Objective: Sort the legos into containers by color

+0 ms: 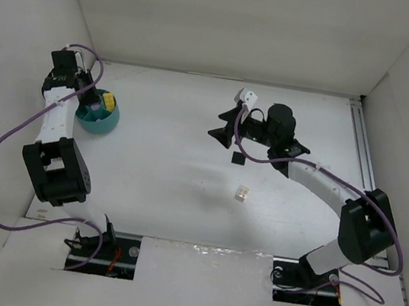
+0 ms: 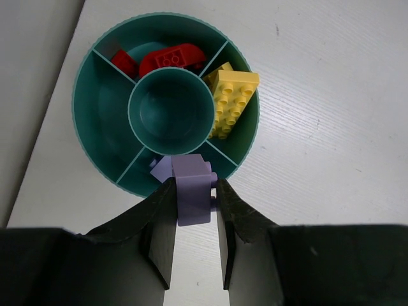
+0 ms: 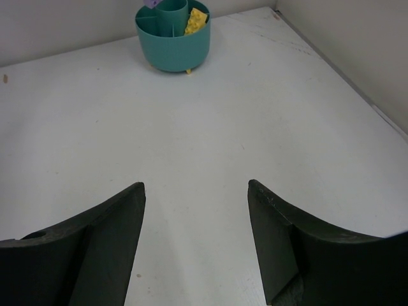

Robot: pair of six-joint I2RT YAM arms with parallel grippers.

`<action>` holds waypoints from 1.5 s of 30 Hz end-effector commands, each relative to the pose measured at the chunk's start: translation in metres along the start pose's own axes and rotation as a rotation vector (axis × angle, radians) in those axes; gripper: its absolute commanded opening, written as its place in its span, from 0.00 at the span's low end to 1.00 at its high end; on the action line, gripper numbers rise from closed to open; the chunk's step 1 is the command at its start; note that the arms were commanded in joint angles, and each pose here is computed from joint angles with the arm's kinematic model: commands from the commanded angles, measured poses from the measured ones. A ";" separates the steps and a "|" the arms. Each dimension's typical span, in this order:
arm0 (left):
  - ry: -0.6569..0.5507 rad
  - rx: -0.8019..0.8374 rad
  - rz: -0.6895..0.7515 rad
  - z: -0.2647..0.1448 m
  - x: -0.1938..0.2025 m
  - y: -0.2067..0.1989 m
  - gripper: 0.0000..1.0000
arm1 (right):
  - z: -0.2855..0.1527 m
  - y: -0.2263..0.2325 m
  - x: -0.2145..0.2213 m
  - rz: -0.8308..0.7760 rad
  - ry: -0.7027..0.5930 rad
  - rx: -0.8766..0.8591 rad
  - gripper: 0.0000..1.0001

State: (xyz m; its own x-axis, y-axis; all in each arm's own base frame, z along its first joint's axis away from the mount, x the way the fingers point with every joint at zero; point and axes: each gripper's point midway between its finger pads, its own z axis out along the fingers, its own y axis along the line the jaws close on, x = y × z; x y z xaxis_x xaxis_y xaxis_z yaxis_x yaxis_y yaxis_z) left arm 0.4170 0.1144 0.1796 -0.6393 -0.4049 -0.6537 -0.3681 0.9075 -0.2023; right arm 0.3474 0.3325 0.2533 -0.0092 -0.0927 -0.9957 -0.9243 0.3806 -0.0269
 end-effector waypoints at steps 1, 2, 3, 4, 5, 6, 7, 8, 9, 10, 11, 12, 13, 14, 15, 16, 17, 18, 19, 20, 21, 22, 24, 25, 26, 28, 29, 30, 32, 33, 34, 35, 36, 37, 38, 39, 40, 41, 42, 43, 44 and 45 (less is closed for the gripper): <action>-0.003 -0.023 0.013 -0.006 0.002 0.002 0.00 | 0.003 -0.004 -0.023 -0.041 -0.051 -0.011 0.71; -0.003 -0.023 0.013 -0.006 0.002 0.002 0.00 | 0.003 -0.004 -0.023 -0.041 -0.051 -0.011 0.71; 0.006 -0.025 0.012 -0.003 0.004 0.003 0.00 | 0.003 -0.004 -0.023 -0.041 -0.051 -0.011 0.71; 0.006 -0.025 0.012 -0.003 0.004 0.003 0.00 | 0.003 -0.004 -0.023 -0.041 -0.051 -0.011 0.71; 0.006 -0.025 0.012 -0.003 0.004 0.003 0.00 | 0.003 -0.004 -0.023 -0.041 -0.051 -0.011 0.71; 0.006 -0.025 0.012 -0.003 0.004 0.003 0.00 | 0.003 -0.004 -0.023 -0.041 -0.051 -0.011 0.71; 0.016 -0.027 0.011 0.001 0.006 0.003 0.00 | 0.005 -0.005 -0.019 -0.035 -0.043 -0.011 0.71; 0.025 -0.028 0.010 0.001 0.008 0.004 0.00 | 0.005 -0.003 -0.019 -0.035 -0.044 -0.021 0.71; 0.025 -0.028 0.010 0.001 0.008 0.004 0.00 | 0.005 -0.003 -0.019 -0.035 -0.044 -0.021 0.71; 0.034 -0.030 0.010 0.004 0.011 0.005 0.00 | 0.005 -0.004 -0.024 -0.041 -0.051 -0.020 0.71; 0.034 -0.030 0.010 0.004 0.011 0.005 0.00 | 0.005 -0.004 -0.024 -0.041 -0.051 -0.020 0.71; 0.043 -0.032 0.009 0.003 0.013 0.005 0.00 | 0.005 -0.004 -0.024 -0.041 -0.051 -0.020 0.71; 0.052 -0.033 0.008 0.006 0.015 0.006 0.00 | 0.005 -0.004 -0.024 -0.041 -0.051 -0.020 0.71; 0.044 -0.032 0.009 0.005 0.011 0.005 0.00 | 0.005 -0.004 -0.022 -0.035 -0.044 -0.021 0.71; 0.043 -0.032 0.009 0.005 0.011 0.005 0.01 | 0.005 -0.004 -0.022 -0.035 -0.044 -0.021 0.71; 0.061 -0.035 0.007 0.008 0.015 0.006 0.01 | 0.005 -0.004 -0.022 -0.035 -0.044 -0.021 0.71; 0.061 -0.035 0.007 0.008 0.015 0.006 0.01 | 0.005 -0.004 -0.022 -0.035 -0.044 -0.021 0.71; 0.072 -0.037 0.006 0.011 0.018 0.007 0.01 | 0.005 -0.004 -0.022 -0.035 -0.044 -0.021 0.71; 0.072 -0.037 0.006 0.011 0.018 0.007 0.01 | 0.006 -0.004 -0.018 -0.030 -0.037 -0.021 0.71; 0.072 -0.037 0.006 0.011 0.018 0.007 0.01 | 0.006 -0.004 -0.018 -0.030 -0.036 -0.021 0.71; 0.072 -0.037 0.006 0.011 0.018 0.007 0.01 | 0.006 -0.004 -0.018 -0.030 -0.036 -0.021 0.71; 0.082 -0.039 0.005 0.015 0.020 0.008 0.01 | 0.004 -0.009 -0.017 -0.029 -0.036 -0.012 0.71; 0.073 -0.037 0.006 0.013 0.017 0.007 0.03 | 0.004 -0.009 -0.017 -0.029 -0.036 -0.012 0.71; 0.085 -0.030 -0.005 0.017 0.020 0.006 0.07 | 0.004 -0.009 -0.017 -0.029 -0.036 -0.012 0.71; 0.085 -0.030 -0.005 0.017 0.020 0.006 0.09 | 0.004 -0.009 -0.017 -0.029 -0.036 -0.012 0.71; 0.084 -0.030 -0.005 0.019 0.017 0.005 0.16 | 0.005 -0.009 -0.021 -0.035 -0.043 -0.011 0.71; 0.084 -0.030 -0.005 0.019 0.017 0.005 0.19 | 0.005 -0.009 -0.022 -0.035 -0.043 -0.011 0.71; 0.084 -0.030 -0.005 0.019 0.017 0.005 0.21 | 0.005 -0.009 -0.022 -0.035 -0.043 -0.011 0.71; 0.084 -0.030 -0.005 0.019 0.017 0.005 0.27 | 0.006 -0.010 -0.017 -0.029 -0.036 -0.012 0.71; 0.084 -0.030 -0.005 0.019 0.017 0.005 0.30 | 0.006 -0.010 -0.017 -0.029 -0.036 -0.012 0.71; 0.084 -0.030 -0.005 0.019 0.017 0.005 0.36 | 0.006 -0.010 -0.017 -0.029 -0.036 -0.012 0.71; 0.086 -0.016 -0.005 0.018 0.018 0.003 0.40 | 0.006 -0.010 -0.017 -0.029 -0.036 -0.012 0.71; 0.088 -0.004 -0.006 0.018 0.018 0.001 0.43 | 0.006 -0.010 -0.015 -0.024 -0.029 -0.013 0.72; 0.081 0.013 0.004 0.019 0.016 -0.002 0.46 | 0.006 -0.010 -0.015 -0.024 -0.029 -0.013 0.72; 0.082 0.013 0.004 0.017 0.019 -0.001 0.54 | 0.006 -0.011 -0.012 -0.026 -0.017 -0.003 0.73; 0.056 0.028 0.007 0.011 0.012 -0.005 0.56 | 0.005 -0.011 -0.010 -0.021 -0.010 -0.004 0.73; 0.058 0.028 0.007 0.009 0.015 -0.005 0.56 | 0.003 -0.018 -0.008 -0.026 0.000 0.018 0.73; 0.033 0.051 0.010 0.002 0.012 -0.010 0.56 | -0.002 -0.020 -0.006 -0.014 0.016 0.027 0.73; 0.035 0.060 0.010 0.001 0.012 -0.011 0.56 | -0.005 -0.024 -0.001 -0.013 0.035 0.034 0.73; -0.022 0.086 0.019 -0.014 -0.001 -0.018 0.56 | -0.012 -0.025 -0.005 -0.020 0.038 0.044 0.73; -0.075 0.157 0.032 -0.024 -0.011 -0.032 0.56 | -0.022 -0.025 0.013 -0.014 0.106 0.036 0.72; -0.109 0.202 0.042 -0.033 -0.013 -0.040 0.56 | -0.033 -0.031 0.021 -0.022 0.140 0.037 0.72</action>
State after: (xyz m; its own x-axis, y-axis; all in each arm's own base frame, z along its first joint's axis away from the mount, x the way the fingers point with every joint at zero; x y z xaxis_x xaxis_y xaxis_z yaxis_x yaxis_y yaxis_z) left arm 0.4140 0.0991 0.1541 -0.6892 -0.4141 -0.5946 -0.3329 0.9098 -0.2477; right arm 0.3602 0.3146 0.2300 -0.0623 -0.1661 -0.9841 -0.9151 0.4032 -0.0101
